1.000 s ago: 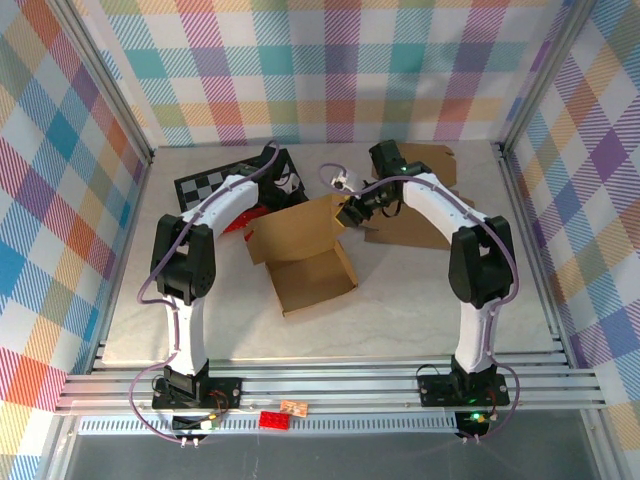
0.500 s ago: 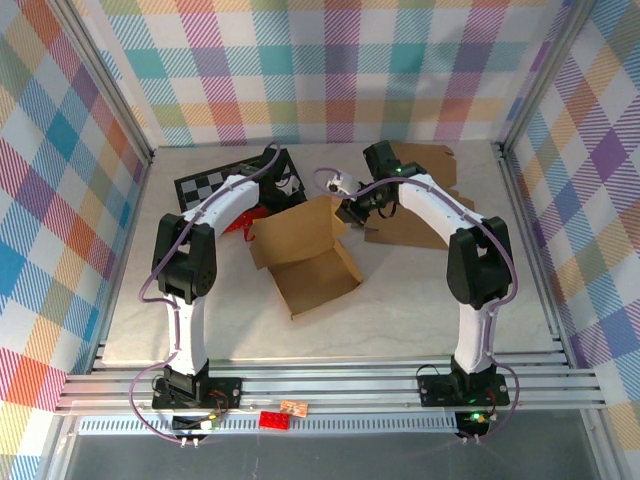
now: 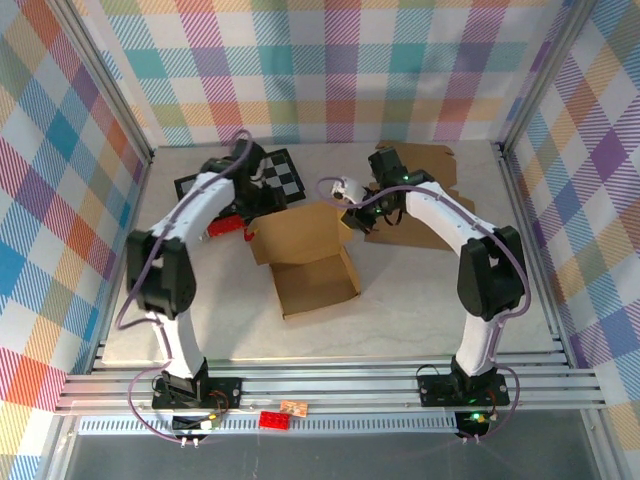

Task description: Fold the paper box

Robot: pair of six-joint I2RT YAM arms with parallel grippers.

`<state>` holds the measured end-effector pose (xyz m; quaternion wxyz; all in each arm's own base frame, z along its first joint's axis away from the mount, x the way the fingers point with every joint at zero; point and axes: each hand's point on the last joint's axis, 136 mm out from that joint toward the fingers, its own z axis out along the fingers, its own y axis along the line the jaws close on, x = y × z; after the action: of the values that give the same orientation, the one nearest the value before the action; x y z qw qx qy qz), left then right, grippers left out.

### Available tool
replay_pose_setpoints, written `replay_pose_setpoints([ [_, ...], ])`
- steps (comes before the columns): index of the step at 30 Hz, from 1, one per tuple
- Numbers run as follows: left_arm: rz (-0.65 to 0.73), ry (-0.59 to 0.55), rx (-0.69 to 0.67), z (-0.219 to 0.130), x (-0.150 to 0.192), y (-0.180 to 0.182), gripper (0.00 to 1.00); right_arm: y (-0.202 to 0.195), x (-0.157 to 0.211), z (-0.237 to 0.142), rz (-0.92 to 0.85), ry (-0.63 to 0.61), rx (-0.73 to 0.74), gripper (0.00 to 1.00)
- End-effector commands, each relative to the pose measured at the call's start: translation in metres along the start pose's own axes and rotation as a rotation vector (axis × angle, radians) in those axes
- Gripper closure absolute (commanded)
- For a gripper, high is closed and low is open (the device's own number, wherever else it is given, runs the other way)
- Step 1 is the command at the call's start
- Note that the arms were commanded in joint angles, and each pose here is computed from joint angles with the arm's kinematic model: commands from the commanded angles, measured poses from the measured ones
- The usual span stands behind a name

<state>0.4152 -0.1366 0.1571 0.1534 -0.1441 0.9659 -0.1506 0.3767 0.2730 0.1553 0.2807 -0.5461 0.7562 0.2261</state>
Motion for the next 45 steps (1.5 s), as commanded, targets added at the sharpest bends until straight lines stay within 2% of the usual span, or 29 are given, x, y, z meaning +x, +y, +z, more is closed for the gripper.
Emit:
replay_pose_setpoints([
  [1,-0.015,-0.059,-0.066,-0.036,0.005,0.037,0.41,0.001,0.006,-0.008,-0.004,0.005,0.017,1.00],
  [5,0.041,-0.075,-0.030,-0.054,0.029,0.056,0.44,0.001,0.012,-0.011,0.021,0.002,0.023,1.00],
  [9,0.171,-0.083,0.097,-0.061,0.054,0.045,0.48,0.001,0.015,-0.011,0.022,0.004,0.022,1.00],
  [13,0.371,-0.079,0.227,-0.065,0.073,0.028,0.51,-0.001,0.016,-0.011,0.013,0.003,0.026,1.00],
  [16,0.474,-0.051,0.259,-0.060,0.080,0.018,0.51,-0.003,0.016,-0.011,0.015,0.005,0.025,1.00],
  [18,0.485,-0.075,0.206,-0.061,0.074,0.024,0.51,-0.005,0.017,-0.010,0.021,0.007,0.024,1.00],
  [23,0.417,-0.191,0.041,-0.075,0.058,0.050,0.60,-0.008,0.022,-0.010,0.034,0.015,0.023,1.00],
  [25,0.395,-0.235,0.027,-0.082,0.057,0.054,0.62,-0.008,0.024,-0.010,0.033,0.016,0.023,1.00],
  [30,0.415,-0.259,0.222,-0.094,0.065,0.022,0.61,-0.014,0.032,-0.016,0.041,0.022,0.032,1.00],
  [35,0.577,-0.115,0.407,-0.084,0.097,-0.020,0.57,-0.015,0.034,-0.019,0.044,0.018,0.028,1.00],
  [39,0.680,-0.021,0.312,-0.065,0.112,-0.017,0.56,-0.016,0.035,-0.018,0.060,0.016,0.023,1.00],
  [45,0.695,-0.058,0.107,-0.048,0.092,0.006,0.55,-0.015,0.034,-0.019,0.056,0.012,0.022,1.00],
])
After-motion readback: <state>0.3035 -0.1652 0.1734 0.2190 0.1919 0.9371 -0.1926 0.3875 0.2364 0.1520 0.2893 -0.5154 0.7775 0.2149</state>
